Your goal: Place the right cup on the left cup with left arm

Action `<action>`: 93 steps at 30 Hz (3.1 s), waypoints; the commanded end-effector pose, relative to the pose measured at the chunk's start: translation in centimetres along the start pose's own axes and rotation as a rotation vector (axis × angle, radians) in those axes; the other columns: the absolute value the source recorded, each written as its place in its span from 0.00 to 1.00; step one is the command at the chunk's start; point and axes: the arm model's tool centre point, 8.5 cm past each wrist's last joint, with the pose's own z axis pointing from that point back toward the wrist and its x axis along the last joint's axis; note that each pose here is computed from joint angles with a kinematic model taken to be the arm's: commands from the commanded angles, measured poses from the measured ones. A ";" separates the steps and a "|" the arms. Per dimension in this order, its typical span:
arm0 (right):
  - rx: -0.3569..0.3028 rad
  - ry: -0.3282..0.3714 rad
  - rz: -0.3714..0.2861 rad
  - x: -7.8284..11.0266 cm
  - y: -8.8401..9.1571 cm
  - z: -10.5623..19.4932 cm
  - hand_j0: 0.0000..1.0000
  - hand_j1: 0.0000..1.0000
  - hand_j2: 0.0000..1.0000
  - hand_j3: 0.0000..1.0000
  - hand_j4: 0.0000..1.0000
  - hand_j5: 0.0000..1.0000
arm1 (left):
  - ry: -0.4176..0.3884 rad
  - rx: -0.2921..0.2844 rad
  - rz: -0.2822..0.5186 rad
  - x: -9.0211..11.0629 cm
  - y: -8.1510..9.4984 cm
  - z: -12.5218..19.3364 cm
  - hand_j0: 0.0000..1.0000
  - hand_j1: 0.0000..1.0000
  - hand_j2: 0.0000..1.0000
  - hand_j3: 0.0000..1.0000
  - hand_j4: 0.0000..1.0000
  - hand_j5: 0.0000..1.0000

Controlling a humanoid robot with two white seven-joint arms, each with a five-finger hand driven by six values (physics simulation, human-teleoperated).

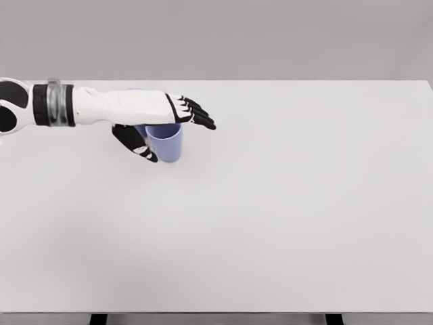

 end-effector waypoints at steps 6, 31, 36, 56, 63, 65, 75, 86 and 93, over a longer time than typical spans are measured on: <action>0.001 0.000 0.001 0.0 0.0 0.0 1.00 1.00 1.00 1.00 1.00 1.00 | 0.154 -0.042 -0.028 -3.8 0.6 2.1 1.00 1.00 1.00 1.00 1.00 1.00; 0.001 0.000 0.001 0.0 0.0 0.0 1.00 1.00 1.00 1.00 1.00 1.00 | 0.257 -0.012 0.070 -8.6 -1.7 0.6 1.00 1.00 1.00 1.00 1.00 1.00; 0.001 0.000 0.001 0.0 0.0 0.0 1.00 1.00 1.00 1.00 1.00 1.00 | 0.263 -0.008 0.084 -9.3 -3.1 -0.9 1.00 1.00 1.00 1.00 1.00 1.00; 0.001 0.000 0.001 0.0 0.0 0.0 1.00 1.00 1.00 1.00 1.00 1.00 | 0.259 -0.019 0.096 -9.5 -4.2 -1.9 1.00 1.00 1.00 1.00 1.00 1.00; 0.001 0.000 0.001 0.0 0.0 0.0 1.00 1.00 1.00 1.00 1.00 1.00 | 0.261 -0.032 0.122 -9.6 -5.7 -2.1 1.00 1.00 1.00 1.00 1.00 1.00; 0.001 0.000 0.001 0.0 0.0 0.0 1.00 1.00 1.00 1.00 1.00 1.00 | 0.262 -0.033 0.122 -9.6 -5.8 -2.1 0.92 0.92 0.92 0.92 0.92 0.92; 0.001 0.000 0.001 0.0 0.0 0.0 1.00 1.00 1.00 1.00 1.00 1.00 | 0.250 -0.026 0.119 -9.3 -5.6 -2.2 0.53 0.53 0.53 0.53 0.53 0.53; 0.001 0.000 0.001 0.0 0.0 0.0 1.00 1.00 1.00 1.00 1.00 1.00 | 0.138 0.032 0.018 -3.4 -0.5 2.4 0.39 0.39 0.39 0.39 0.39 0.39; 0.001 0.000 0.001 0.0 0.0 0.0 1.00 1.00 1.00 1.00 1.00 1.00 | 0.140 0.046 -0.021 -1.6 3.6 5.1 0.40 0.40 0.40 0.40 0.40 0.40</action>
